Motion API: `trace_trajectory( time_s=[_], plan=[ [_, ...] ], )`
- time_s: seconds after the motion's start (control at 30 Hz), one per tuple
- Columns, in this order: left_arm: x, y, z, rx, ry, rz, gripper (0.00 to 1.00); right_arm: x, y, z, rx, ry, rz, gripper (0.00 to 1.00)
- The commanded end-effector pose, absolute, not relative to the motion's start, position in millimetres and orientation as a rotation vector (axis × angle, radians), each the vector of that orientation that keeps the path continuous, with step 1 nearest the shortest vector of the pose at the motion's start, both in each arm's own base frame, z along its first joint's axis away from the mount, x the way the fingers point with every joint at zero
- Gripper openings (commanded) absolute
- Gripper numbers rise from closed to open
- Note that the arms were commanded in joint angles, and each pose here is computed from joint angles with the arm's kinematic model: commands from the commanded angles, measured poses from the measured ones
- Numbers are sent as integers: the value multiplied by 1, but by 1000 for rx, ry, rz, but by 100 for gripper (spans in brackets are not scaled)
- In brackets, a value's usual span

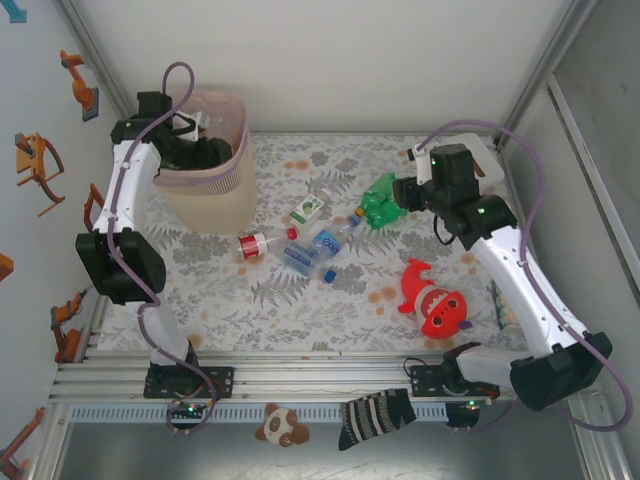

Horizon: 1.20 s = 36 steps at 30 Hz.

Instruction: Put the plastic bottles in the bin

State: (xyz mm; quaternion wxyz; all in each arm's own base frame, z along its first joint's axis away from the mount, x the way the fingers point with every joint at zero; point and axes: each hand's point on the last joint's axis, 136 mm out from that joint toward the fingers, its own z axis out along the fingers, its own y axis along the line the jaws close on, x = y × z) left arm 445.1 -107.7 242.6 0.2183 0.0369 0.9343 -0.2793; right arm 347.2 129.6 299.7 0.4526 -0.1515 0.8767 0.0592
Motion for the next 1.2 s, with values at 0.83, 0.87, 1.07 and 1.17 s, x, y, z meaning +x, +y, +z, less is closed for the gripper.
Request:
trace_trajectory(
  time_s=[0.83, 0.87, 1.07, 1.17],
  plan=[
    [476, -110, 298, 191, 2382, -784, 63, 348, 132, 316, -363, 2134, 134, 56],
    [478, -111, 301, 193, 2374, -791, 59, 349, 132, 315, -363, 2136, 133, 56],
    [502, -113, 305, 177, 2354, -803, 54, 349, 134, 315, -368, 2135, 135, 56],
    [513, -112, 296, 166, 2385, -803, 55, 349, 134, 316, -370, 2134, 134, 56]
  ],
)
